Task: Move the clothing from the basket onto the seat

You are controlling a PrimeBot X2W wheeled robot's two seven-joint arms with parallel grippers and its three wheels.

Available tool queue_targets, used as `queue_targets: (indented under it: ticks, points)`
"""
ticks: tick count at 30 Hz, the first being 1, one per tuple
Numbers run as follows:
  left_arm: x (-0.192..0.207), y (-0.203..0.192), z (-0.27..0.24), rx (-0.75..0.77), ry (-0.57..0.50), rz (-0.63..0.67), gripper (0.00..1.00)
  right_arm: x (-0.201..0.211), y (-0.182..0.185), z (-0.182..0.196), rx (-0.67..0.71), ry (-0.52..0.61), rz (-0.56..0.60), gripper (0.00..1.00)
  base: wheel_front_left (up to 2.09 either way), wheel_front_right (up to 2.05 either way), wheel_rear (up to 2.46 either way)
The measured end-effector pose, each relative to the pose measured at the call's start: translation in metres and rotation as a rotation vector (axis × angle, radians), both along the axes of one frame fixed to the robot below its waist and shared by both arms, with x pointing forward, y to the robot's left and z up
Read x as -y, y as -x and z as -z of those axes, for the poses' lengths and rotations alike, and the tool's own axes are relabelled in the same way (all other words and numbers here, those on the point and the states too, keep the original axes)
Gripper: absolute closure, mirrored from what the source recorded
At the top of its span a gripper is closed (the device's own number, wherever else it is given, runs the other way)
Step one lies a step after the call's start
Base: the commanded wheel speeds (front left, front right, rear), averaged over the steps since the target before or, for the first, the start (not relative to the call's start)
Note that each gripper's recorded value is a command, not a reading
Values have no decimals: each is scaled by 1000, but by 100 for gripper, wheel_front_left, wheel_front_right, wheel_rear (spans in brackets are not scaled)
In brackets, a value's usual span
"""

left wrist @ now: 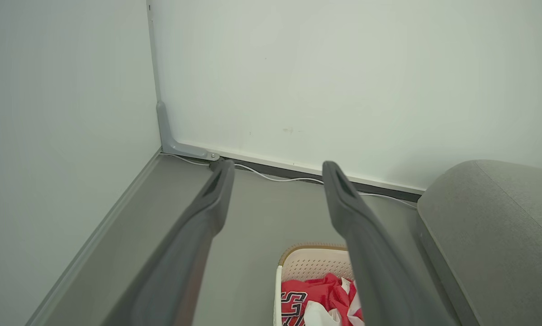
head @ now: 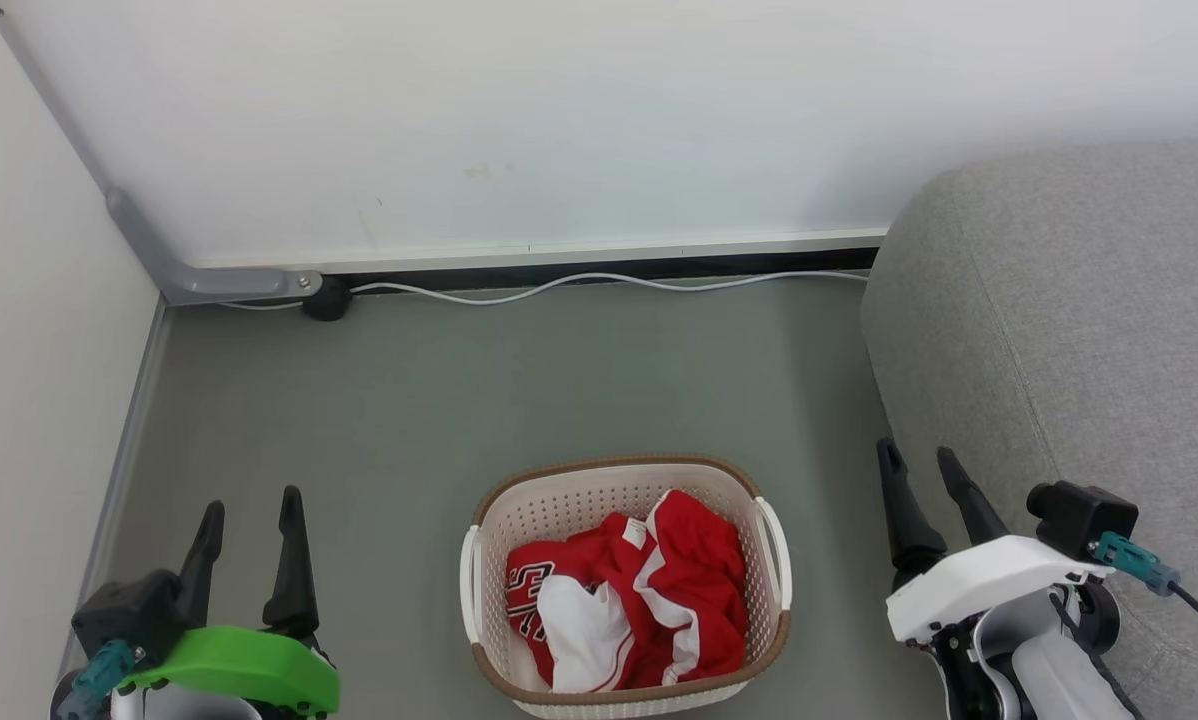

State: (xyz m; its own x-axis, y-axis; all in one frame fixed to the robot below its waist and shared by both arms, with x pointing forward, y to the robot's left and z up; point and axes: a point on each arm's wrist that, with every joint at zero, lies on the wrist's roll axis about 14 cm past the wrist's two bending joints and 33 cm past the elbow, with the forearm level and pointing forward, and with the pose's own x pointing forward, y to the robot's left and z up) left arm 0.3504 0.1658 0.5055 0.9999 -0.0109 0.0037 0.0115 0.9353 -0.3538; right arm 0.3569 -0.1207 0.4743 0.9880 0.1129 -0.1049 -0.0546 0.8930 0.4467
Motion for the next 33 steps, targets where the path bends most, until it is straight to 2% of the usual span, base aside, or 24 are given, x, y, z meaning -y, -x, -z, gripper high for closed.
queue_targets:
  ticks: [23, 33]
  points:
    - [10, 14, -2, 65, -213, 26, 0, -17, 4, -12, 125, 267, -60, 0, 0, 0, 0]
    - [11, 15, 2, 56, -212, 31, 0, -17, 6, -10, 123, 270, -60, 0, 0, 0, 0]
